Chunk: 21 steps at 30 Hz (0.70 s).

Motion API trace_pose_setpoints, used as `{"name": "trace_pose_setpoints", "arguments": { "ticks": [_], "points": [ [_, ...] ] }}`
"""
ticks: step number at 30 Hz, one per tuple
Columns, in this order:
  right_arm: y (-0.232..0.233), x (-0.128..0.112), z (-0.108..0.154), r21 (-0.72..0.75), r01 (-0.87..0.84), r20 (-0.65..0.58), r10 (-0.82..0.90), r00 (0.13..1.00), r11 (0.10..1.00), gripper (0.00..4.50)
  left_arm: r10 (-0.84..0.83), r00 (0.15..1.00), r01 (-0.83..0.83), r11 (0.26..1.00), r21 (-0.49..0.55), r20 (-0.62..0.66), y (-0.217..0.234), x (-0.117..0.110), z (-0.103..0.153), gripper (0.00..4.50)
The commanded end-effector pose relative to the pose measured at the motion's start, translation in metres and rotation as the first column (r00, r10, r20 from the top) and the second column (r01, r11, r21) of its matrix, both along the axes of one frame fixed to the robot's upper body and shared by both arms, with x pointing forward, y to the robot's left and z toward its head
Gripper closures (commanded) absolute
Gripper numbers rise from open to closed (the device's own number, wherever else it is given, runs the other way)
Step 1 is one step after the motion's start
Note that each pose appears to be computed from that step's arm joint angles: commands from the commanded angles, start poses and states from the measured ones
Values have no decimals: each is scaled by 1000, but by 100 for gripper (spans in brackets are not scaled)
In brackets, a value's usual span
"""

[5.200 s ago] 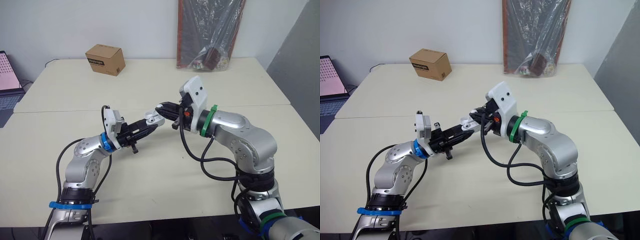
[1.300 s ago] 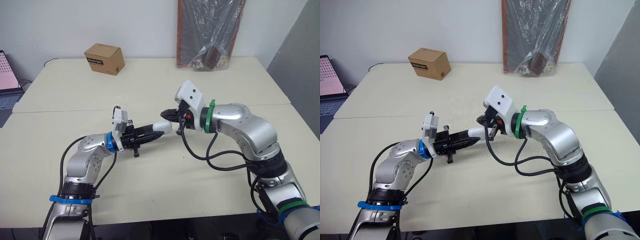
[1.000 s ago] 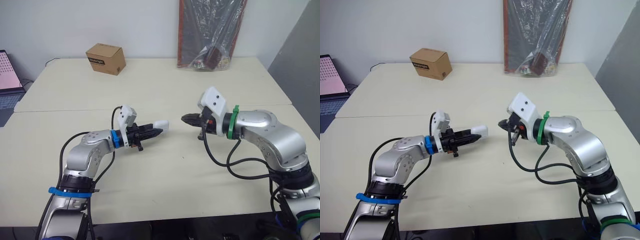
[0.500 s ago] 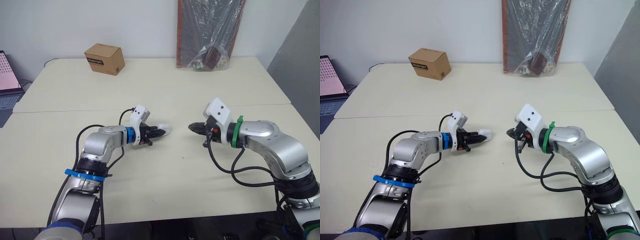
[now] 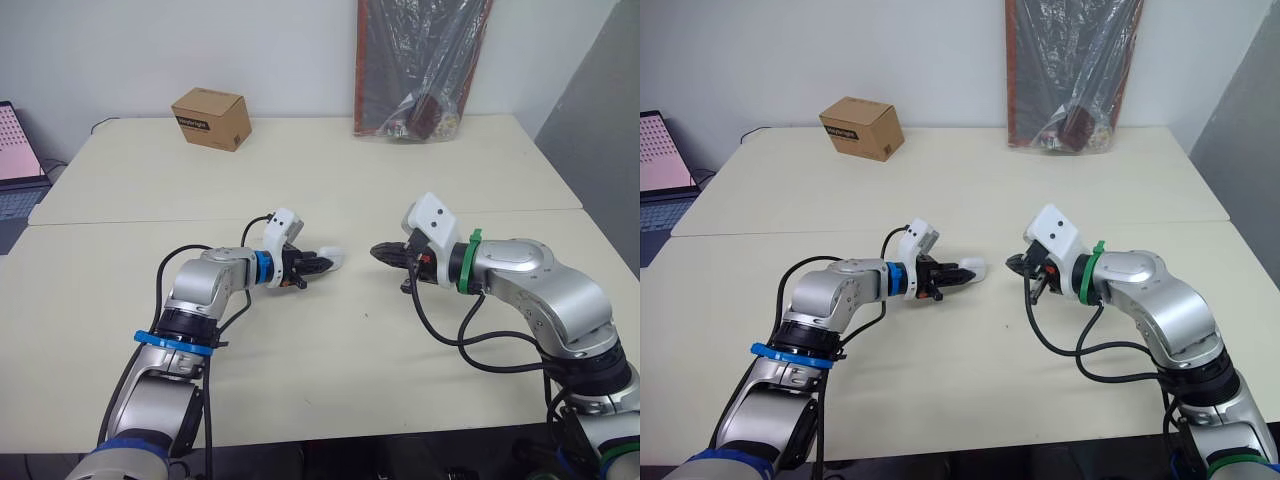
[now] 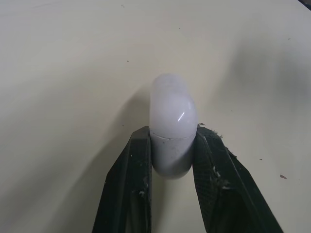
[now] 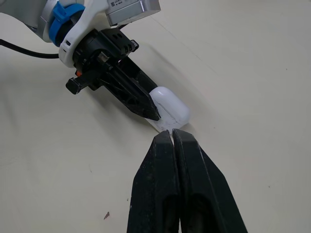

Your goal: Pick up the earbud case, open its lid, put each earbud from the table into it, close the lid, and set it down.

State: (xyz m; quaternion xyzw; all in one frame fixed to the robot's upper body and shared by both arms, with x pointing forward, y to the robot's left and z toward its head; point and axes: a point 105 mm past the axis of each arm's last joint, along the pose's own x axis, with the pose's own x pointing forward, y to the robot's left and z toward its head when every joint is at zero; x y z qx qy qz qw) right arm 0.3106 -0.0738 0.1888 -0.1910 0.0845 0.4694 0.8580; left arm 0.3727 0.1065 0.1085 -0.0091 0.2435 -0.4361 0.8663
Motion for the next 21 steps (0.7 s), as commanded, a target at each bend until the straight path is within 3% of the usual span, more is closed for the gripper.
{"name": "trace_pose_setpoints", "arguments": {
  "ticks": [1, 9, 17, 21],
  "points": [
    [6, -5, 13, 10, -36, 45, 35, 998, 999, 450, 28, 999, -26, 998, 56, -47, 9, 0, -15, 244],
    [6, -5, 10, 5, -41, 37, 40, 998, 999, 450, 103, 995, -103, 979, 174, 8, 39, 2, -17, 5],
    [8, -7, 9, 13, -56, 32, 56, 998, 998, 450, 160, 981, -180, 959, 217, 107, 74, -6, -3, 2],
    [12, -14, 10, 38, -80, 28, 79, 996, 996, 450, 182, 964, -214, 964, 157, 195, 83, -11, 14, 2]
  ]
}}
